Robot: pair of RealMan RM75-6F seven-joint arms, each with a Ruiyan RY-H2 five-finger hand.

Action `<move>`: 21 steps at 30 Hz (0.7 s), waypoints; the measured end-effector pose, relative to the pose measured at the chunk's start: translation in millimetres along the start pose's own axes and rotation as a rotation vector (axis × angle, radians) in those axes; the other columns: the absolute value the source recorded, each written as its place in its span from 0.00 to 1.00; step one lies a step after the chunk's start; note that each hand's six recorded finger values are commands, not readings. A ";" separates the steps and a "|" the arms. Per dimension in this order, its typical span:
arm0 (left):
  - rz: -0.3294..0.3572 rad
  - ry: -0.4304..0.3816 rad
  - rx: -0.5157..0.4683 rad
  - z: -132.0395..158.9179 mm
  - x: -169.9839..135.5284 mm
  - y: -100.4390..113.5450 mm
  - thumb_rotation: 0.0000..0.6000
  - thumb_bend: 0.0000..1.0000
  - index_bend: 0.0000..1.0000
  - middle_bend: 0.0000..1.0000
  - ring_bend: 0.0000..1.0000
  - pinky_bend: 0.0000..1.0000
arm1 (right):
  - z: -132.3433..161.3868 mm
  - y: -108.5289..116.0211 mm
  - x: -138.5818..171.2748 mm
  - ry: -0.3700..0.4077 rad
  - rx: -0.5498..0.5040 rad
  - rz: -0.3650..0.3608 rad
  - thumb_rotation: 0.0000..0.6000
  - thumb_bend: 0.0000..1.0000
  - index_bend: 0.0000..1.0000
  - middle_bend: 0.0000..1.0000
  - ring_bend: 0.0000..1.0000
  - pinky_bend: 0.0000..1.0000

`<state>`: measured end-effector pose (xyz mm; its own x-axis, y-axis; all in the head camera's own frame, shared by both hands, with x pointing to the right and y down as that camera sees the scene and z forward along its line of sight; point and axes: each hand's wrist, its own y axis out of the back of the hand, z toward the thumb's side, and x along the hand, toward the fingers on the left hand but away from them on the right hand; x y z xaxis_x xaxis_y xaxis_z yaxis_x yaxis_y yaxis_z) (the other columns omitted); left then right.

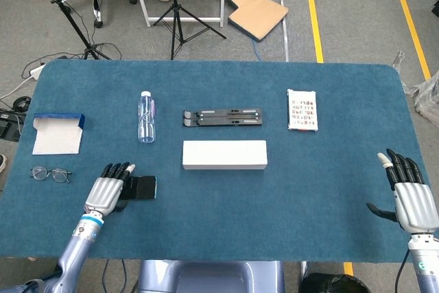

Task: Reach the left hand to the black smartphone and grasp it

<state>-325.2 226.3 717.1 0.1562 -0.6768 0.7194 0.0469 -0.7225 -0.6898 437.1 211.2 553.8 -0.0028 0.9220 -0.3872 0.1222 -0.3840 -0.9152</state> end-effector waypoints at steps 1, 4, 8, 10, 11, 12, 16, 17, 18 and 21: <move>-0.003 -0.001 0.003 0.2 0.5 -1.1 1.00 0.32 0.00 0.00 0.00 0.00 | 0.0 -0.1 0.0 0.000 0.000 0.000 1.00 0.00 0.00 0.00 0.00 0.00; -0.009 -0.003 0.009 0.9 1.2 -3.5 1.00 0.33 0.00 0.00 0.00 0.00 | 0.0 -0.4 0.0 0.000 0.001 0.001 1.00 0.00 0.00 0.00 0.00 0.00; -0.014 -0.006 0.018 1.7 2.1 -6.1 1.00 0.41 0.01 0.00 0.00 0.01 | -0.1 -0.7 -0.2 -0.001 -0.002 0.003 1.00 0.00 0.00 0.00 0.00 0.00; -0.015 -0.006 0.019 1.9 2.2 -6.6 1.00 0.46 0.04 0.00 0.00 0.02 | -0.4 -0.9 -0.4 -0.002 -0.002 0.004 1.00 0.00 0.00 0.00 0.00 0.00; -0.019 -0.007 0.022 1.9 2.0 -7.3 1.00 0.50 0.06 0.00 0.00 0.02 | -0.4 -1.1 -0.4 -0.002 -0.002 0.005 1.00 0.00 0.00 0.00 0.00 0.00; -0.023 -0.008 0.026 2.0 1.9 -8.0 1.00 0.52 0.07 0.00 0.00 0.03 | -0.5 -1.3 -0.5 -0.002 -0.002 0.006 1.00 0.00 0.00 0.00 0.00 0.00; -0.040 -0.019 0.034 3.5 -0.1 -8.9 1.00 0.63 0.10 0.02 0.04 0.06 | -0.6 -1.5 -0.7 -0.002 -0.004 0.007 1.00 0.00 0.00 0.00 0.00 0.00; -0.045 -0.022 0.036 3.7 -1.3 -8.7 1.00 0.65 0.10 0.03 0.05 0.07 | -0.7 -1.6 -0.7 -0.002 -0.004 0.007 1.00 0.00 0.00 0.00 0.00 0.00; -0.049 -0.025 0.038 3.9 -2.4 -8.6 1.00 0.68 0.11 0.03 0.06 0.08 | -0.7 -1.7 -0.8 -0.002 -0.004 0.008 1.00 0.00 0.00 0.00 0.00 0.00; -0.062 -0.033 0.042 4.1 -6.0 -7.6 1.00 0.78 0.12 0.05 0.08 0.10 | -0.6 -1.7 -0.8 -0.002 -0.005 0.008 1.00 0.00 0.00 0.00 0.00 0.00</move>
<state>-322.5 236.4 717.7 0.1837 -0.6258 0.7580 0.0989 -0.7555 -0.6477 437.4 211.2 555.8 -0.0041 0.9188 -0.3946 0.1272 -0.3909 -0.9116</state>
